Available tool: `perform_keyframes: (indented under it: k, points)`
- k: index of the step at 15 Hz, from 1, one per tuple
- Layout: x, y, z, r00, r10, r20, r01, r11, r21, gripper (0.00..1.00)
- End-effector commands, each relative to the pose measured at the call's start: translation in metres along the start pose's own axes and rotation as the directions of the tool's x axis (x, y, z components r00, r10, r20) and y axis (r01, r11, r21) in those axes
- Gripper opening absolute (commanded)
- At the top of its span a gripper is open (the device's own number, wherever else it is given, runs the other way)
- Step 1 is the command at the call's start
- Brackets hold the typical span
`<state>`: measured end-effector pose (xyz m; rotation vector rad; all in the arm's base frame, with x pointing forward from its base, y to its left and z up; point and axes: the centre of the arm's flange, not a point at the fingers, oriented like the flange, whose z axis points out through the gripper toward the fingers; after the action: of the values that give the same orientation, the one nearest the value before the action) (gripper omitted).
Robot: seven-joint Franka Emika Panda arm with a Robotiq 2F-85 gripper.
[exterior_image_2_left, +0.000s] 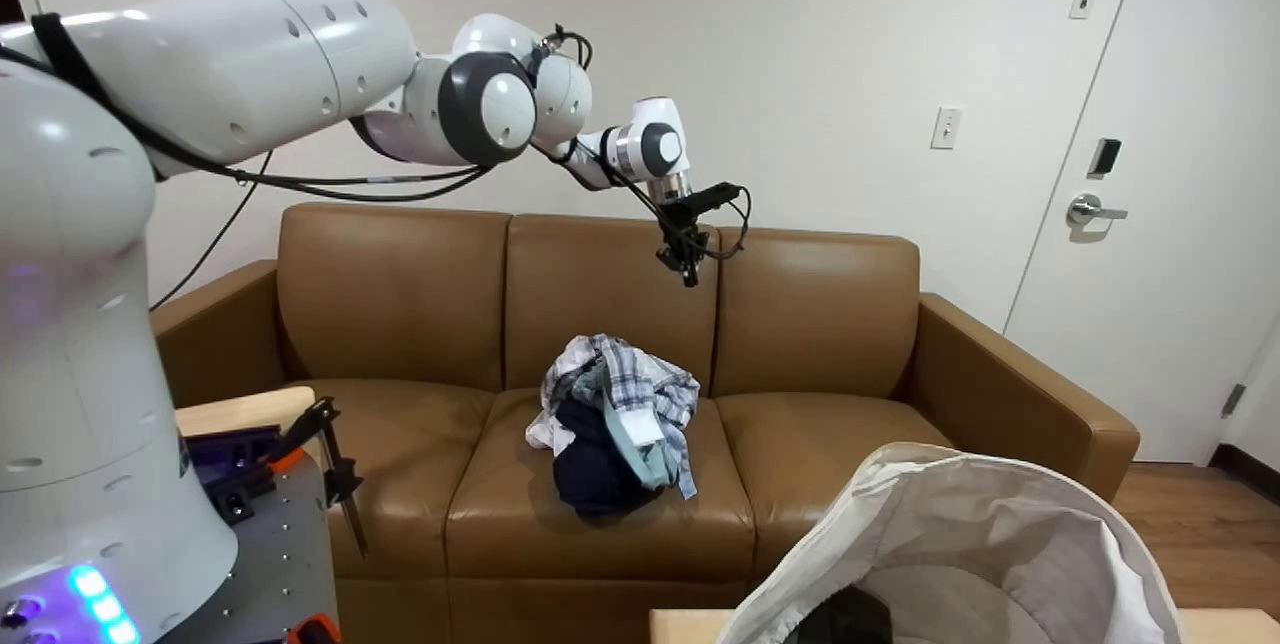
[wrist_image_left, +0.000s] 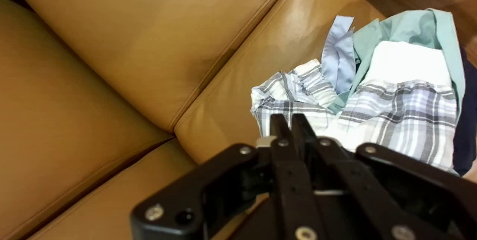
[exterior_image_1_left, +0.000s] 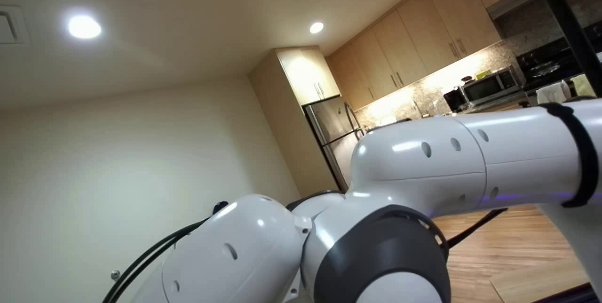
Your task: Put the black cloth in the laundry bag
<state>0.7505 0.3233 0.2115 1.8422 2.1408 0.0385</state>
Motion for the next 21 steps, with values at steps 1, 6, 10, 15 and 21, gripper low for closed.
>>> perform_keyframes:
  k: [1, 6, 10, 15, 21]
  points:
    - [0.000, 0.001, 0.000, 1.000, -0.001, -0.001, 0.001, 1.000, -0.013, 0.36]
    - [0.031, 0.010, 0.011, 0.992, -0.095, -0.082, 0.092, 0.995, -0.042, 0.66]
    - [0.067, 0.006, 0.029, 0.949, -0.293, -0.117, 0.285, 0.955, -0.079, 0.92]
    - [0.105, -0.015, 0.060, 0.839, -0.488, -0.241, 0.489, 0.870, -0.061, 1.00]
    - [0.102, -0.061, 0.062, 0.797, -0.527, -0.294, 0.552, 0.834, 0.001, 1.00]
